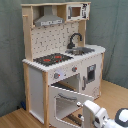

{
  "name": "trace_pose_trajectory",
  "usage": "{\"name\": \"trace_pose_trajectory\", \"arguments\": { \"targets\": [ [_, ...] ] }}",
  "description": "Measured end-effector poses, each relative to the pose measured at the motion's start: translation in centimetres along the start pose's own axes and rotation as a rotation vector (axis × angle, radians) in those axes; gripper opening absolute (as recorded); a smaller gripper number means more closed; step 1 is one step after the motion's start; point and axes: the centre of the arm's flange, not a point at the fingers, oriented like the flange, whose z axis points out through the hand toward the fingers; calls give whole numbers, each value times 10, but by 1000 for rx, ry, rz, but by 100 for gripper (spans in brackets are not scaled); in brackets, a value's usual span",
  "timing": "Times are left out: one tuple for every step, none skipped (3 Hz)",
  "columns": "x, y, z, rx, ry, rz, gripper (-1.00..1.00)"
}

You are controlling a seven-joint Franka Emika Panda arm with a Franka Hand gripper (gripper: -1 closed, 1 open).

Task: Play with the kitchen

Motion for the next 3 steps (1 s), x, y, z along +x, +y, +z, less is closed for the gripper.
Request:
{"name": "trace_pose_trajectory", "arguments": {
  "targets": [
    [-7,-7,12,10,-29,98,100],
    [-18,-9,18,15,-63,204,100],
    [-48,-22,22,12,-103,245,100]
  ]
}}
